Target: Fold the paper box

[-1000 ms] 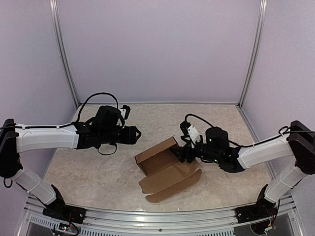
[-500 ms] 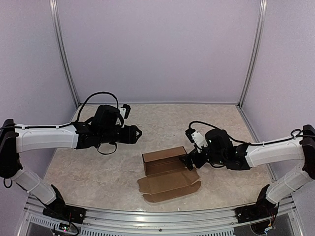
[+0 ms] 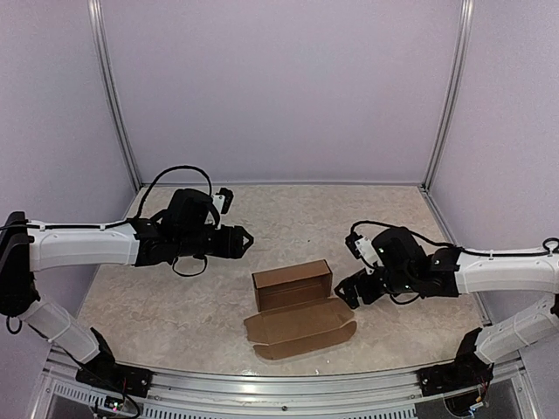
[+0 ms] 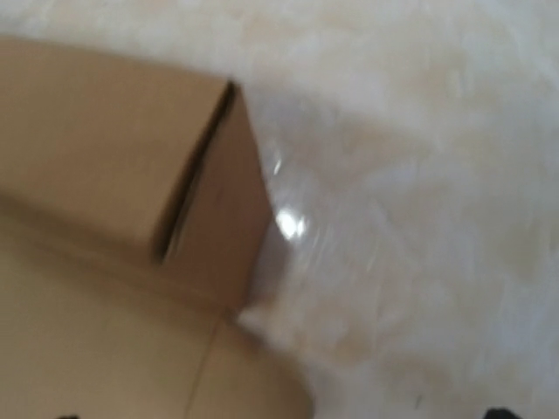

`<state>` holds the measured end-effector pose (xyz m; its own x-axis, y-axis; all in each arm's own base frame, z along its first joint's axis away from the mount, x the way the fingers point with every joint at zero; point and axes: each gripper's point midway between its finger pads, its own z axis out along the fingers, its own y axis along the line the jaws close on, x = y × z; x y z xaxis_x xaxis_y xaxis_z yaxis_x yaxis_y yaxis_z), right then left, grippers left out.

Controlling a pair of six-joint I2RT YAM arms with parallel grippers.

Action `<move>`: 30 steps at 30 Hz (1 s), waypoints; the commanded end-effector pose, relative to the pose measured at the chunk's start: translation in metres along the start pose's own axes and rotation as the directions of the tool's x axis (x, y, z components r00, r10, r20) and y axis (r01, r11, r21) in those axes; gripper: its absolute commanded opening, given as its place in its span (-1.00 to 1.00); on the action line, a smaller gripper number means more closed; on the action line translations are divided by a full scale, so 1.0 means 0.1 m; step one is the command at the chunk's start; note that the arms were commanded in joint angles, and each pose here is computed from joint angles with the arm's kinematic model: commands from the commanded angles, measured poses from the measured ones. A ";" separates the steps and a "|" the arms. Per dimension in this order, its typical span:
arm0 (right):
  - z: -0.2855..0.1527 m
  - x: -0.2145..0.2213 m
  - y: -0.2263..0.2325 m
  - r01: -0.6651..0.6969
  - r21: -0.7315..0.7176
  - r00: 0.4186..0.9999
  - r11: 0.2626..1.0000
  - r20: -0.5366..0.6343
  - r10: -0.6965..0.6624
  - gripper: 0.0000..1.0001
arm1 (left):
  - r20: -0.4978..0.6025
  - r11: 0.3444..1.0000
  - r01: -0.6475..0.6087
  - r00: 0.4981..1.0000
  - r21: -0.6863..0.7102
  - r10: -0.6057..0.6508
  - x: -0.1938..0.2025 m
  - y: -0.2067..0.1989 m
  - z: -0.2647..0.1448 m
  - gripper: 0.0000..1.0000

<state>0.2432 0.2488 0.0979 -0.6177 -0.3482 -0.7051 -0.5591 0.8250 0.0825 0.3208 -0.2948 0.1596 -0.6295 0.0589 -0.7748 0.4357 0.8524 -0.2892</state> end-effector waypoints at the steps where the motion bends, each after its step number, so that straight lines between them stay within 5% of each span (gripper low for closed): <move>1: -0.24 0.27 0.02 -0.121 -0.034 0.984 0.992 -0.136 0.116 0.98 | 0.023 0.999 -0.019 1.000 0.028 0.018 -0.08 -0.04 -0.05 0.42; 9: -0.42 0.62 0.31 -0.364 -0.122 0.888 0.923 -0.346 0.305 0.75 | 0.021 0.998 -0.030 0.999 0.055 0.029 -0.10 -0.10 -0.06 0.43; 14: -0.38 0.72 0.54 -0.551 -0.177 0.787 0.815 -0.434 0.438 0.58 | 0.015 0.997 -0.028 1.000 0.069 0.028 -0.03 -0.10 -0.07 0.43; 30: -0.14 1.04 0.38 -0.744 -0.059 0.618 0.665 -0.437 0.653 0.01 | 0.017 0.997 -0.018 1.000 0.078 0.017 0.09 -0.06 -0.22 0.44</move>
<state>0.1430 0.2395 0.0412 -0.9952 0.0437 -0.0878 -0.0174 0.8023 0.5967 0.3023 -0.2899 0.1614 -0.6209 0.0722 -0.7806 0.4853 0.8174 -0.3105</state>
